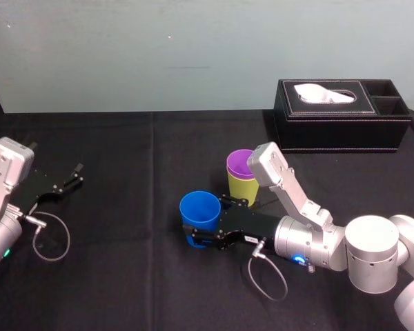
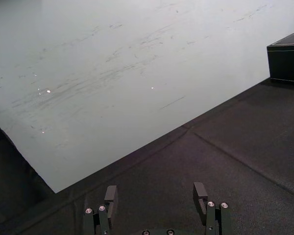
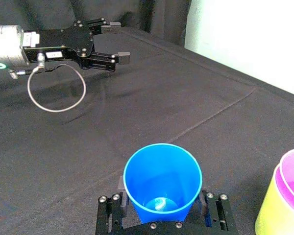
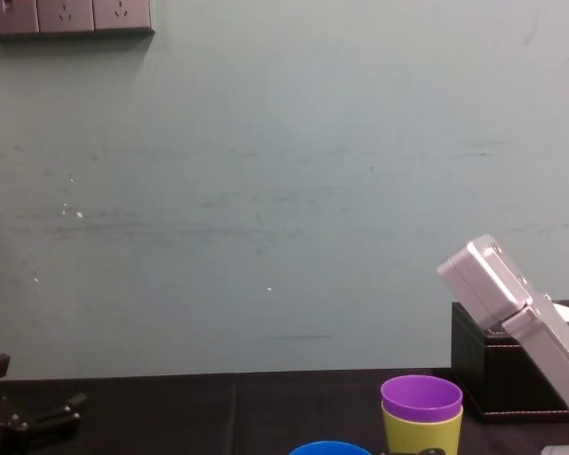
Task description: Stack the three plastic cups sequentially using one hand.
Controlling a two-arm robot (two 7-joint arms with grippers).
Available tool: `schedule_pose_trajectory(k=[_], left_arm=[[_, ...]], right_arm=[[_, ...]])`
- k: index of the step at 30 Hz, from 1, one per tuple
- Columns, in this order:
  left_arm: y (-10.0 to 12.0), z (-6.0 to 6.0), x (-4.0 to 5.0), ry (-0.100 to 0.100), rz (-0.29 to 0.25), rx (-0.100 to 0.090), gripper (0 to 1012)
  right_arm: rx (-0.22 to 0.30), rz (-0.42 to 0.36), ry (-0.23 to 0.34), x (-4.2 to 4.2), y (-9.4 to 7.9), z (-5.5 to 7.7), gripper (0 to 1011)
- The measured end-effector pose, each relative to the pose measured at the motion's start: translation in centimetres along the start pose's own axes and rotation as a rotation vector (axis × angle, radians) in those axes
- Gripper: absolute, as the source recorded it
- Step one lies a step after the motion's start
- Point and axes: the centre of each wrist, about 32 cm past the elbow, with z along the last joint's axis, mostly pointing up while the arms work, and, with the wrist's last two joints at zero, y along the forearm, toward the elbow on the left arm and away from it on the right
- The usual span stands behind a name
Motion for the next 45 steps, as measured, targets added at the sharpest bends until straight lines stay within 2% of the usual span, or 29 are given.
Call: schedule_pose_trajectory(k=[1,9,33,40,45], left_arm=[[0.0,0.0,0.0,0.0,0.0,0.0,1010],[0.0,0.0,0.0,0.0,0.0,0.0,1010],[0.0,0.0,0.0,0.0,0.0,0.0,1010],[0.0,0.0,0.0,0.0,0.0,0.0,1010],[0.0,0.0,0.0,0.0,0.0,0.0,1010]], right_arm=[[0.0,0.0,0.0,0.0,0.0,0.0,792],[0.001,0.0,0.001,0.01,0.0,0.0,735],[0.001,0.0,0.002,0.0,-0.1,0.0,722],[0.002,0.001,-0.012,-0.49,-1.0,0.7,722],[0.018,-0.007,-0.021,-0.79,-2.2,1.7,722]])
